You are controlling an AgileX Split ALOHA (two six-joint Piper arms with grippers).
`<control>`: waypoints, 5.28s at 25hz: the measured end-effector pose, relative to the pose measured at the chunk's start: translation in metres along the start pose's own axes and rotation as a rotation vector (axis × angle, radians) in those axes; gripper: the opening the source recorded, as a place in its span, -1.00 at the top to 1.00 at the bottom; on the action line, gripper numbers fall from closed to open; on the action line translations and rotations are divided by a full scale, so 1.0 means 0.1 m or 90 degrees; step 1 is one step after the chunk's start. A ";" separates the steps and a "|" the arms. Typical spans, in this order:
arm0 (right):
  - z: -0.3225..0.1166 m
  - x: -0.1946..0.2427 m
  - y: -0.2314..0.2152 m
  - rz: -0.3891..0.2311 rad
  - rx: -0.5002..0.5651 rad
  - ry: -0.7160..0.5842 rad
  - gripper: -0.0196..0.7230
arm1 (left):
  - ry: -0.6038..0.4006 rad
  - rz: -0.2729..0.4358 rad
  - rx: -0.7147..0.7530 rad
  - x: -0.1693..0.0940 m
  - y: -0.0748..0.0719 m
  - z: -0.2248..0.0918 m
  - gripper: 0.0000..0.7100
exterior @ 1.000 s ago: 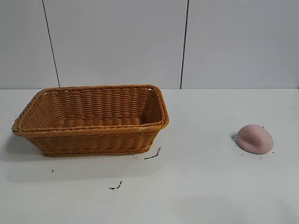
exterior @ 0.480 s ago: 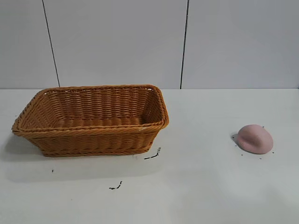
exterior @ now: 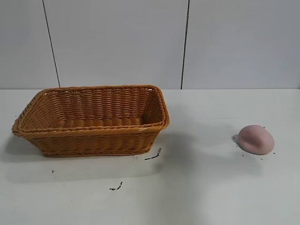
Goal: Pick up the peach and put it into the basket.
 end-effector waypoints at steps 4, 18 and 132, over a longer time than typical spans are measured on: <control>0.01 0.53 0.14 0.025 -0.017 0.057 -0.78 | 0.000 0.000 0.000 0.00 0.00 0.00 -0.95; -0.03 1.22 0.14 0.019 0.018 0.085 -0.78 | 0.000 0.000 0.000 0.00 0.00 0.00 -0.95; 1.47 -0.03 -0.67 -0.023 0.056 -0.087 -0.93 | 0.000 0.000 0.000 0.00 0.00 0.00 -0.95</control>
Point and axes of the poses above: a point on each arm's last joint axis where the gripper is mounted, x pointing out along that axis toward the gripper, y along the wrist's bending axis when the last joint is at zero, z = x × y, the point moved 10 cm from there along x, pointing out along that axis toward the gripper, and after that the axes turned 11 degrees about -x, right-handed, at the moved point
